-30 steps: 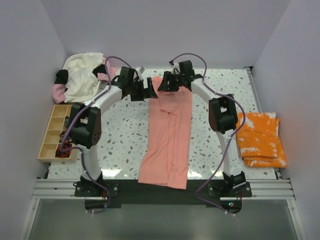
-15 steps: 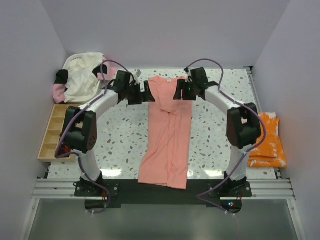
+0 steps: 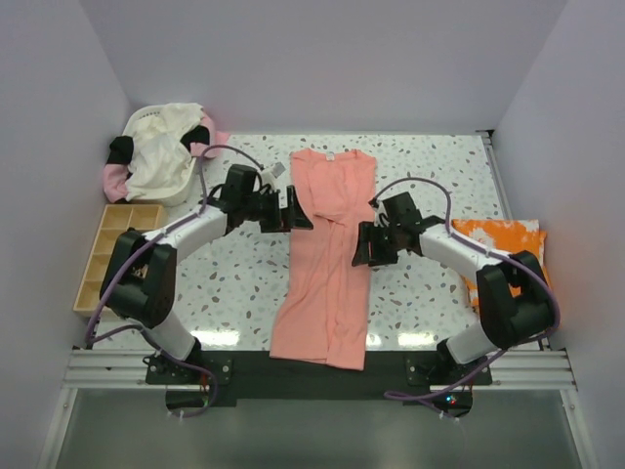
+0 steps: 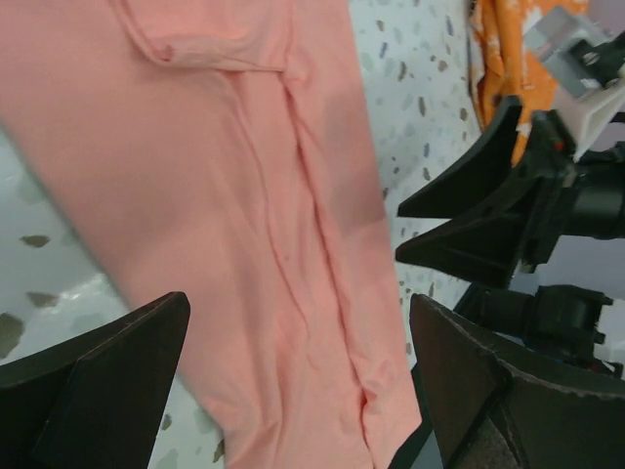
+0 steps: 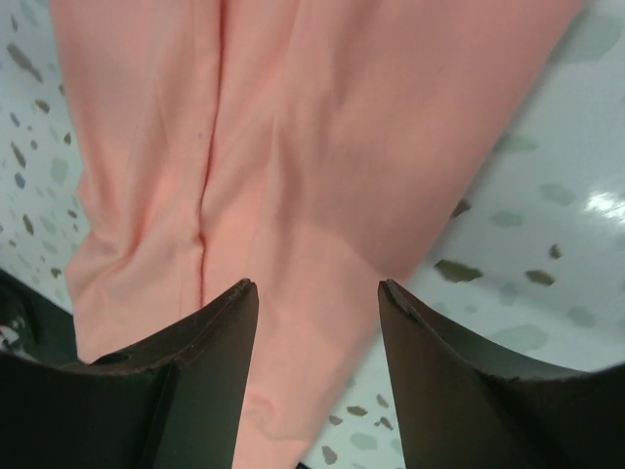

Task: Fold and stack the t-shirts
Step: Grab the bottom of the folded rectangular tshirt with both arms

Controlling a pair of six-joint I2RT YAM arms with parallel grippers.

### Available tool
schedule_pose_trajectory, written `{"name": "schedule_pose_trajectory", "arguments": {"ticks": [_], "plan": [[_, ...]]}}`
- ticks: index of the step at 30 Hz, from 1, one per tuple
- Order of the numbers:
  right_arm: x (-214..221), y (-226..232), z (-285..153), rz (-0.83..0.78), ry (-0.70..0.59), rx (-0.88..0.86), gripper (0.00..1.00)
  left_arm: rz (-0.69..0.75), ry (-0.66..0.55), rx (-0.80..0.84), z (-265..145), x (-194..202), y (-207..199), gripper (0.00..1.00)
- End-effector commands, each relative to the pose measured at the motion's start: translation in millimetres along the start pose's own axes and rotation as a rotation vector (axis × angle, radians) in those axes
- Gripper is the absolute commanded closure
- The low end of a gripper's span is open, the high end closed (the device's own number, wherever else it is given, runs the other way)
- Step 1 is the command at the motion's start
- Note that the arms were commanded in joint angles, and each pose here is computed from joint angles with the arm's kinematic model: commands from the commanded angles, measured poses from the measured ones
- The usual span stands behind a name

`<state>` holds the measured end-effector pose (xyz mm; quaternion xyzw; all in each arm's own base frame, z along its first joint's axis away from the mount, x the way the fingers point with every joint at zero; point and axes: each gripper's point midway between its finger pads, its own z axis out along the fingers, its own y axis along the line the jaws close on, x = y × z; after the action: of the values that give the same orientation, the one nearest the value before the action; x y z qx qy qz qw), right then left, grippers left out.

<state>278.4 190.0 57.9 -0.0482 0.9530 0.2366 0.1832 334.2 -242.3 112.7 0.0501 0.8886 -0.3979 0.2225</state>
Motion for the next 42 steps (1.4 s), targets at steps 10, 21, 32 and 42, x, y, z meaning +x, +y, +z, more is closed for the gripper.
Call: {"name": "schedule_pose_trajectory", "arguments": {"ticks": [10, 21, 32, 42], "plan": [[57.1, 40.2, -4.1, 0.030, 0.050, -0.140, 0.43, -0.004, 0.105, 0.130, 37.1, 50.7, -28.7, 0.00], [108.6, -13.6, 12.3, 0.115, 0.169, 0.078, 0.44, 0.020, 0.152, -0.236, 52.2, 49.7, 44.8, 0.00], [79.7, -12.3, -5.8, 0.067, 0.025, 0.106, 0.40, 0.121, 0.085, -0.328, 38.4, 18.4, 47.0, 0.00], [54.6, 17.8, -69.2, 0.094, -0.124, 0.039, 0.31, 0.137, -0.017, -0.196, -28.4, 31.8, -8.6, 0.00]]}}
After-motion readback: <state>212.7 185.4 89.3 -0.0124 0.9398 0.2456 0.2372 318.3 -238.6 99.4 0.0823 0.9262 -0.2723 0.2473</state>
